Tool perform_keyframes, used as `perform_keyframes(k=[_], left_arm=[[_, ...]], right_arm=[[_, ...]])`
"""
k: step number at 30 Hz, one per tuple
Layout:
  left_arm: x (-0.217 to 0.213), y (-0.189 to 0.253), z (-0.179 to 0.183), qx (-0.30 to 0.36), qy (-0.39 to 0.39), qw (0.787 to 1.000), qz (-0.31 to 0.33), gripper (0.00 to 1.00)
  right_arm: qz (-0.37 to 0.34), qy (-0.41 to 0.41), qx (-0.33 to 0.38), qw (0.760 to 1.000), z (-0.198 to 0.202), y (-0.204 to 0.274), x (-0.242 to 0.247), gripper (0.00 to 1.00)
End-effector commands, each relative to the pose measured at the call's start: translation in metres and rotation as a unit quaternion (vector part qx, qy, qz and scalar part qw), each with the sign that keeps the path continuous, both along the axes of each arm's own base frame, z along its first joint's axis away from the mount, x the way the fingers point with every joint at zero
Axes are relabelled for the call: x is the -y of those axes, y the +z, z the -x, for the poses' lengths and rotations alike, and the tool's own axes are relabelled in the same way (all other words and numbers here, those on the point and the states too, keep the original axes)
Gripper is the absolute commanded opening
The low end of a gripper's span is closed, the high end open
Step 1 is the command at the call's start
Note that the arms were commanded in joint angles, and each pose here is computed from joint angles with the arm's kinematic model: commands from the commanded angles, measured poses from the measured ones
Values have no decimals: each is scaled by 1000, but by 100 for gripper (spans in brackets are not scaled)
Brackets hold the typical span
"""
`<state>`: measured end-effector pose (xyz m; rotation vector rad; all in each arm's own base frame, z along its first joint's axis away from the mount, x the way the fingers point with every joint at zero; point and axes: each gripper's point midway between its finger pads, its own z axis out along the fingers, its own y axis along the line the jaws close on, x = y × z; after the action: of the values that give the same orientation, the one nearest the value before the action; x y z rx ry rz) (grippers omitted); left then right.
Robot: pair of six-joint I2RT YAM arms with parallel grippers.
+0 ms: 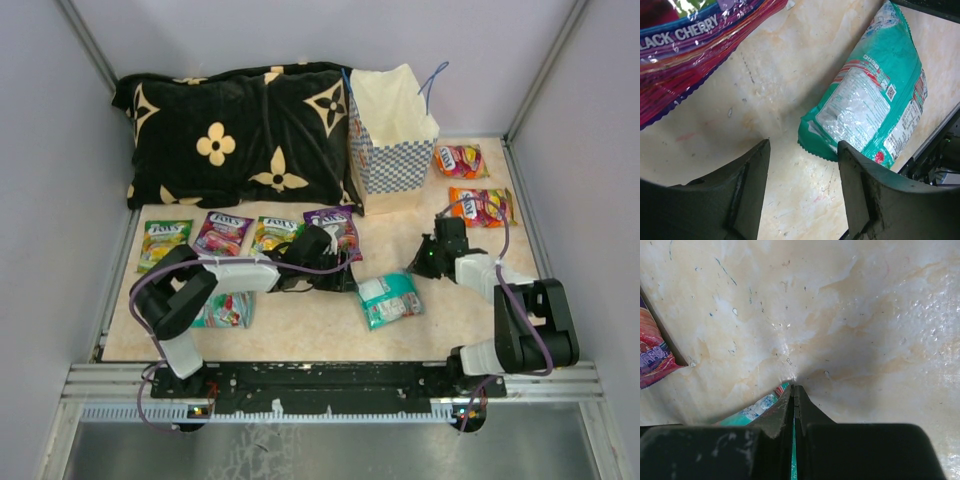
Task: Take the snacks out of the paper bag
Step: Adjust the snack at the center of the board.
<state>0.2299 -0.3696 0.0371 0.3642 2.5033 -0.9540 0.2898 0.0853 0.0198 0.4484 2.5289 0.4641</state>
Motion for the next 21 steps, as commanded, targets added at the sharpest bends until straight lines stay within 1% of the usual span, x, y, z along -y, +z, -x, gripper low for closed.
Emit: perform_keyframes(k=[1, 8, 12, 16, 18, 19, 20, 21], left_arm=[[-9, -1, 8, -18, -1, 1000, 11, 63], [1, -3, 14, -62, -5, 994, 88, 53], [8, -2, 14, -79, -7, 991, 111, 50], [13, 2, 14, -83, -5, 989, 125, 47], [13, 1, 13, -82, -3, 989, 126, 42], [13, 2, 13, -81, -3, 989, 126, 37], [12, 4, 12, -77, -3, 989, 126, 27], [11, 6, 10, -72, -1, 990, 125, 20]], right_arm=[[-2, -1, 23, 1000, -1, 9, 2, 0], [-2, 2, 23, 1000, 7, 9, 3, 0], [-3, 3, 25, 1000, 9, 9, 3, 0], [-4, 4, 26, 1000, 11, 9, 2, 0], [-5, 4, 26, 1000, 11, 10, 2, 0], [-6, 4, 28, 1000, 11, 11, 2, 0], [-6, 4, 31, 1000, 11, 12, 2, 0], [-9, 6, 36, 999, 10, 16, 1, 0]])
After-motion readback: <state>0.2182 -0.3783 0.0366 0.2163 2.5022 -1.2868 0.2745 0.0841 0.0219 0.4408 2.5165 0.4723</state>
